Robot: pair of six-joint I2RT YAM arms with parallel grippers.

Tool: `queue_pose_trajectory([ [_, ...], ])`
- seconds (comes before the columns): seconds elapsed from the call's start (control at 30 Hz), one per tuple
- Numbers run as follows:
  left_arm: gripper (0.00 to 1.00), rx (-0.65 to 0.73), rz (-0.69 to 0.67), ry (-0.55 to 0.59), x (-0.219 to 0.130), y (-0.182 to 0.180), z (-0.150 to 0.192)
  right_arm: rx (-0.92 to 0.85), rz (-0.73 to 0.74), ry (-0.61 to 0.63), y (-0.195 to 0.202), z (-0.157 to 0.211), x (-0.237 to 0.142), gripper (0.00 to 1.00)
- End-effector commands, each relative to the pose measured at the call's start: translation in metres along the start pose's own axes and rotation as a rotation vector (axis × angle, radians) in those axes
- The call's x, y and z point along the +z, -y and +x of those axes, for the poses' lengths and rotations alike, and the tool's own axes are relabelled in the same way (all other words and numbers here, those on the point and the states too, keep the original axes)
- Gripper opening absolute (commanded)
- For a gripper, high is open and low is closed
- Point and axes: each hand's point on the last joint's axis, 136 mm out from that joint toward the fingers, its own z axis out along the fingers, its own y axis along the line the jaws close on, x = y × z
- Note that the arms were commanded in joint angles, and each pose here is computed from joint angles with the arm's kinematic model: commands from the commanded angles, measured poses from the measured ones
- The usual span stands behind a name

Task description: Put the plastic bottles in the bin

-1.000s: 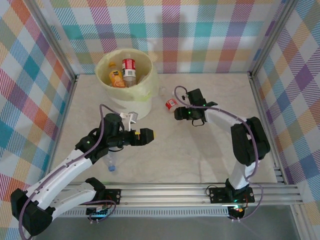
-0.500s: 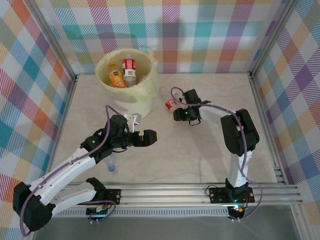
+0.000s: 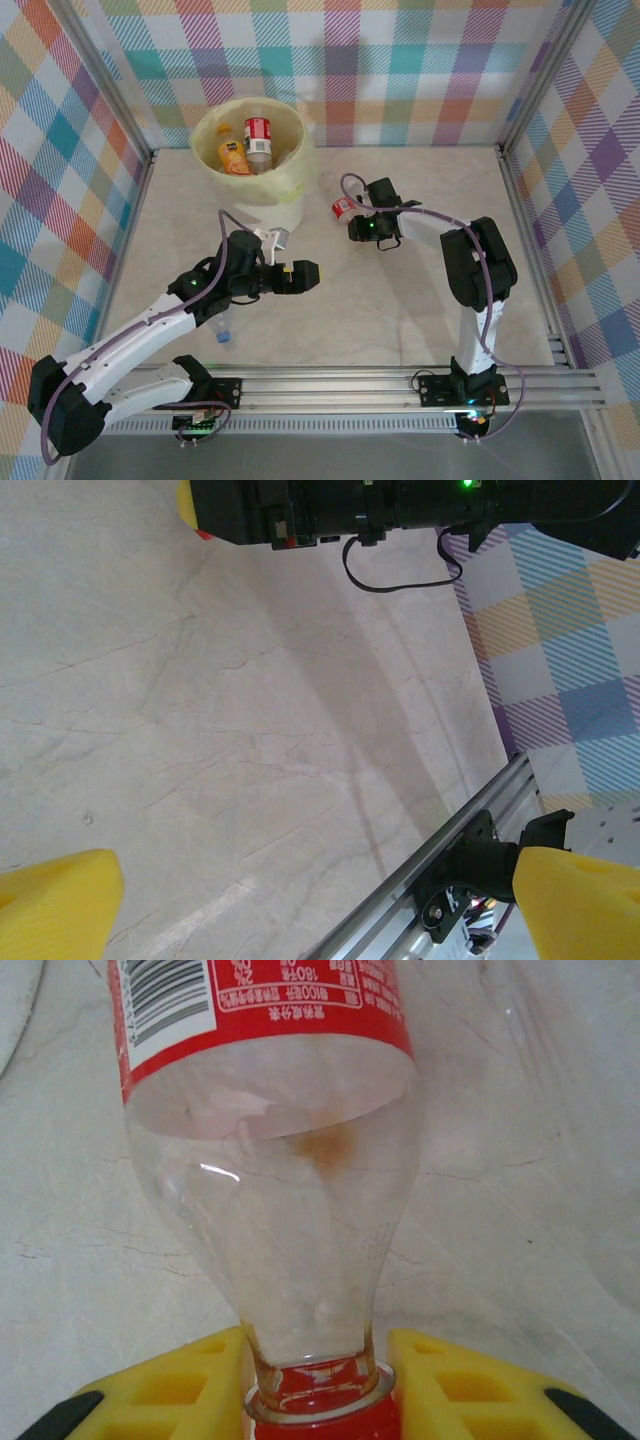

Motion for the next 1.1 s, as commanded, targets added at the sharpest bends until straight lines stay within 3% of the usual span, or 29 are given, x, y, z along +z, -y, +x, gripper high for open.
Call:
queue_pose_trajectory([
  [0.0,1.00,0.001,0.031,0.024,0.002,0.009,-0.005,-0.031,-0.033,0.036,-0.007,-0.003,-0.016,0.32],
  [0.27,1.00,-0.057,-0.009,0.054,0.005,0.002,-0.012,-0.055,-0.062,0.062,-0.023,0.011,-0.050,0.29],
  [0.57,0.99,-0.132,0.004,0.071,0.020,0.003,-0.020,0.000,-0.189,0.118,-0.048,0.048,-0.115,0.28],
  [1.07,1.00,-0.207,0.209,0.124,0.066,0.040,-0.070,0.041,-0.499,0.113,-0.094,0.116,-0.203,0.27],
])
